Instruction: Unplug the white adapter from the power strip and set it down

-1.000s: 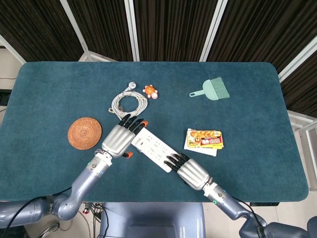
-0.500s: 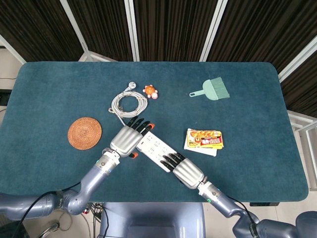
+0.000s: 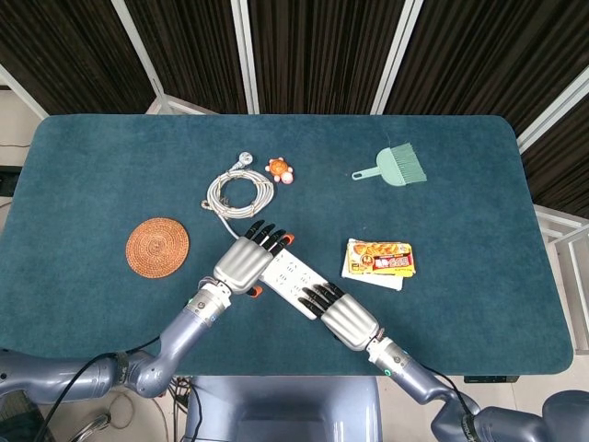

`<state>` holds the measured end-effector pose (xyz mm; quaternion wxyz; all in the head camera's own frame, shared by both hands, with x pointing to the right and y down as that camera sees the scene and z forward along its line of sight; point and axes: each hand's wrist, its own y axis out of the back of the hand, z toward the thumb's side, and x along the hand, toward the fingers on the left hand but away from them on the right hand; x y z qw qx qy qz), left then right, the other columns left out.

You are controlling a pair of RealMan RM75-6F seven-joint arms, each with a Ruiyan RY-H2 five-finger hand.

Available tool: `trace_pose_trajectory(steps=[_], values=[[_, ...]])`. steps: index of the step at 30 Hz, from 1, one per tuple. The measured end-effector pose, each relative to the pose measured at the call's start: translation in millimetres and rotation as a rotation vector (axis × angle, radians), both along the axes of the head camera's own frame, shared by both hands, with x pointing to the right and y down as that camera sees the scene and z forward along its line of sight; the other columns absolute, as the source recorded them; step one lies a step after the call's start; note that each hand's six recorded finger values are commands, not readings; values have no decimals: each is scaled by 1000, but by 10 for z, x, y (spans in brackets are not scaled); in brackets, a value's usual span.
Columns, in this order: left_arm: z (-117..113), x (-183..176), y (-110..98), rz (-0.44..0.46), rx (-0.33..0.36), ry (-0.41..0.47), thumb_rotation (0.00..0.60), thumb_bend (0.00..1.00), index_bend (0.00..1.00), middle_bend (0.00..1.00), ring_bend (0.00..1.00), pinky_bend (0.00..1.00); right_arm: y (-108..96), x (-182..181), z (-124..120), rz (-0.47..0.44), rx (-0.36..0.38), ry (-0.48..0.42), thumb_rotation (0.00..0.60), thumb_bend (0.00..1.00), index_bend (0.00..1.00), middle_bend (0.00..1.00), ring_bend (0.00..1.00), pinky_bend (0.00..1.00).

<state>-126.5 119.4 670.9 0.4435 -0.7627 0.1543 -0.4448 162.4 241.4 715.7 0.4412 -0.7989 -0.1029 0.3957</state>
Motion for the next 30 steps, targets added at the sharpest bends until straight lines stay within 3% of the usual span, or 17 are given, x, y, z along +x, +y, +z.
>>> trace_pose_trajectory(steps=[16,30], values=[[224,227,9,37,9,-47,600,74,224,269,51,48,74,72,39,-6,-10,10,600,889,129,124,142,213],[318,73,-38,28,12,-84,600,89,302,332,56,52,84,85,33,-3,-6,15,600,890,129,124,142,213]])
